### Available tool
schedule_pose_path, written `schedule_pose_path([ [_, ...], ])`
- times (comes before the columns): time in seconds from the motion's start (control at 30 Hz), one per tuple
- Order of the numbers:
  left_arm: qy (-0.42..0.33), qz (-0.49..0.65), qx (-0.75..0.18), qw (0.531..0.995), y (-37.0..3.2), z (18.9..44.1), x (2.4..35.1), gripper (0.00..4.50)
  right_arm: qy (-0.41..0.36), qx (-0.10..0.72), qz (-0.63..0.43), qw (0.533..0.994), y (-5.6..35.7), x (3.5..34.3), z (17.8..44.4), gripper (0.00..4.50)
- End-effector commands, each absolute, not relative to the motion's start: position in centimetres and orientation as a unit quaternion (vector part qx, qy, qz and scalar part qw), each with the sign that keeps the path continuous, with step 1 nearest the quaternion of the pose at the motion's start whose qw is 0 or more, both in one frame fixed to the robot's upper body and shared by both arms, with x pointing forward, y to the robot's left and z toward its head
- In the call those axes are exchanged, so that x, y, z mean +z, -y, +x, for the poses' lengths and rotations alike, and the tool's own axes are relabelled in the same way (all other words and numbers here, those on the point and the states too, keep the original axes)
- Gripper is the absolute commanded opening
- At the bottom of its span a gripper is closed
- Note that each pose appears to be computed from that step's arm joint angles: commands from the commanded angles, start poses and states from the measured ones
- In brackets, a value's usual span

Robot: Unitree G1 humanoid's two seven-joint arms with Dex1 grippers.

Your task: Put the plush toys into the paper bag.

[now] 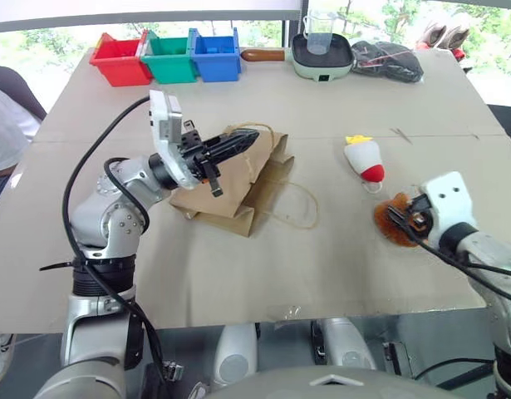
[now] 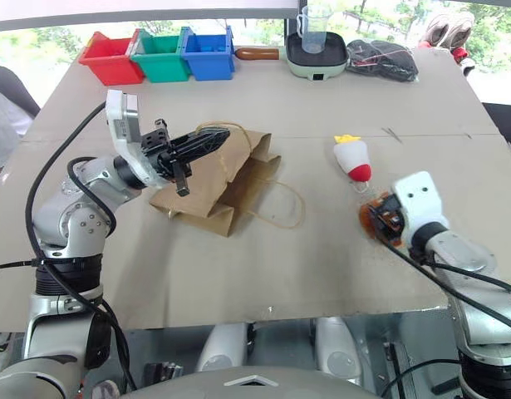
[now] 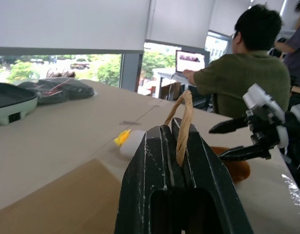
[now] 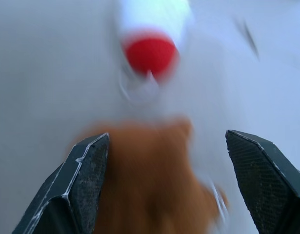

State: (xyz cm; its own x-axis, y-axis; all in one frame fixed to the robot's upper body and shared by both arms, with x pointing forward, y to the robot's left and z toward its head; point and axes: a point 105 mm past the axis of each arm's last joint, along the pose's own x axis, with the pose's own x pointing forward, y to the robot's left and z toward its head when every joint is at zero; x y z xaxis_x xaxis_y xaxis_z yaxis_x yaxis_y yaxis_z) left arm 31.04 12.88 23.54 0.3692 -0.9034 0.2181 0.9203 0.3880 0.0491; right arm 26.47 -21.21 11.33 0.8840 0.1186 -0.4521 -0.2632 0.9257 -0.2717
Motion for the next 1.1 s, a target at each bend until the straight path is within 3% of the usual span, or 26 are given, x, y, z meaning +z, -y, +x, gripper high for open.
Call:
schedule_pose_path([
  [0.03, 0.128, -0.039, -0.565, 0.815, -12.7, 30.4, 24.8, 0.00, -0.249, 0.088, -0.138, 0.955, 21.9, 10.4, 25.9, 2.86],
  [0.23, 0.129, -0.067, -0.574, 0.806, -12.4, 30.0, 25.2, 0.00, -0.235, 0.125, -0.075, 0.961, 20.1, 10.2, 25.5, 0.21],
  [0.27, 0.128, -0.073, -0.576, 0.804, -12.4, 29.9, 25.2, 0.00, -0.231, 0.128, -0.064, 0.962, 20.0, 10.3, 25.4, 0.03],
  [0.47, 0.119, -0.133, -0.604, 0.777, -12.3, 28.6, 26.1, 0.00, -0.089, 0.261, 0.086, 0.957, 13.9, 15.7, 25.4, 0.03],
  [0.53, 0.117, -0.134, -0.605, 0.776, -12.1, 28.5, 26.1, 0.00, -0.048, 0.316, 0.133, 0.938, 10.4, 17.8, 26.6, 0.03],
  [0.67, 0.110, -0.128, -0.609, 0.775, -11.3, 28.3, 25.7, 0.00, -0.060, 0.382, 0.113, 0.915, 5.3, 18.4, 29.0, 0.03],
  [0.8, 0.109, -0.112, -0.611, 0.776, -10.5, 28.2, 25.4, 0.00, -0.066, 0.439, 0.099, 0.891, 2.7, 18.8, 29.7, 0.03],
  [1.0, 0.125, -0.100, -0.584, 0.796, -10.8, 28.4, 25.4, 0.00, -0.114, 0.314, 0.014, 0.942, 11.0, 16.2, 31.4, 0.03],
  [1.1, 0.123, -0.099, -0.580, 0.799, -11.0, 28.1, 25.2, 0.00, -0.114, 0.232, -0.013, 0.966, 16.2, 16.5, 31.3, 0.03],
])
